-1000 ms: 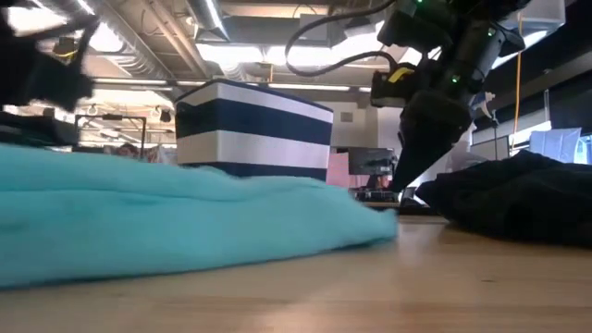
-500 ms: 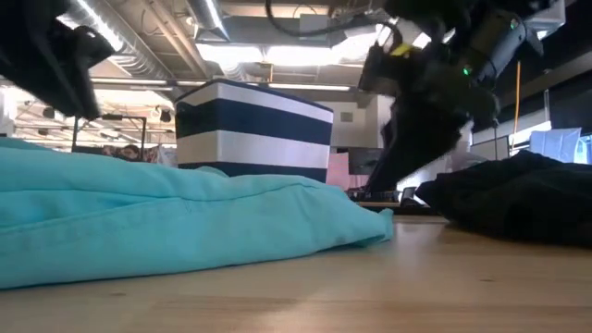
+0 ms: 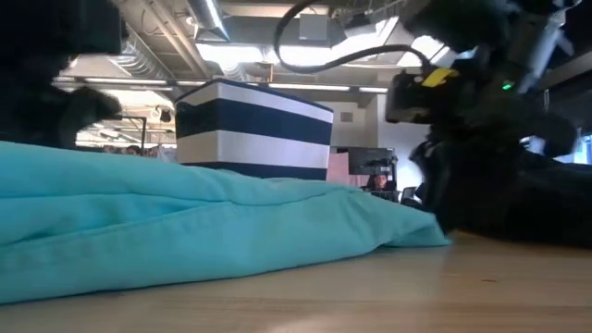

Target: Fold Laundry from Bin

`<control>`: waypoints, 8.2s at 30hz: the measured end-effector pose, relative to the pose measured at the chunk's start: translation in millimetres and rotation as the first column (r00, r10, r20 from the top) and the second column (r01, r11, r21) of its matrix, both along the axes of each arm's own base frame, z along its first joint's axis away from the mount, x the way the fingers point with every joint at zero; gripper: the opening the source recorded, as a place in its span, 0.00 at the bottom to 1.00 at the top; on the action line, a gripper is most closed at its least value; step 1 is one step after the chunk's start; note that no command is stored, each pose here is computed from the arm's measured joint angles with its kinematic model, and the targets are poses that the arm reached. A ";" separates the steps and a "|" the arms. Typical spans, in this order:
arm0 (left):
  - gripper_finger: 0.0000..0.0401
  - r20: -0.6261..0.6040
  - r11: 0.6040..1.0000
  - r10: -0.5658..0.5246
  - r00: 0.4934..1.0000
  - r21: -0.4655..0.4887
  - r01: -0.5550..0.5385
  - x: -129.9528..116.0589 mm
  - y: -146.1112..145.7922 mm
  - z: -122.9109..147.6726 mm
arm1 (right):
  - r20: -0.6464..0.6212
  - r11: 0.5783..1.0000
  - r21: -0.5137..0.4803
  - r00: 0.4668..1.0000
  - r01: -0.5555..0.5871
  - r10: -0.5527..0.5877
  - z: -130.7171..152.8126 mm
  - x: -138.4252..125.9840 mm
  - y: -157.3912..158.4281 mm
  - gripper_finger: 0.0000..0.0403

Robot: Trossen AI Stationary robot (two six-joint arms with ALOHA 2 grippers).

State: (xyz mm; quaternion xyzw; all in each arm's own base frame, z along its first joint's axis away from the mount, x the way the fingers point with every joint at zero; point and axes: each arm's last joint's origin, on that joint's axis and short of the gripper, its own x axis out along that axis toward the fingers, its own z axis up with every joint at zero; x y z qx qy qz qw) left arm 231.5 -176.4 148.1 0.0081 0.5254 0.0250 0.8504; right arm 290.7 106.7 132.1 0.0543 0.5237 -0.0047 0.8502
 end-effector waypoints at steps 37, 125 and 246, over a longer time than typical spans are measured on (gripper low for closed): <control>0.28 0.176 0.996 -0.085 0.981 0.049 0.077 50.9 36.4 17.5 | 0.082 0.993 -0.083 0.993 0.088 -0.082 40.0 28.3 -81.5 0.34; 0.23 0.292 0.935 -0.319 0.902 -0.060 0.350 2.4 -50.4 60.0 | 0.052 0.974 -0.144 0.981 -0.178 0.187 70.4 -4.4 21.3 0.39; 0.02 0.112 0.956 0.044 0.993 -0.295 -0.009 11.5 -111.9 69.7 | -0.234 0.733 -0.502 0.888 -0.459 0.396 93.3 13.4 93.8 0.01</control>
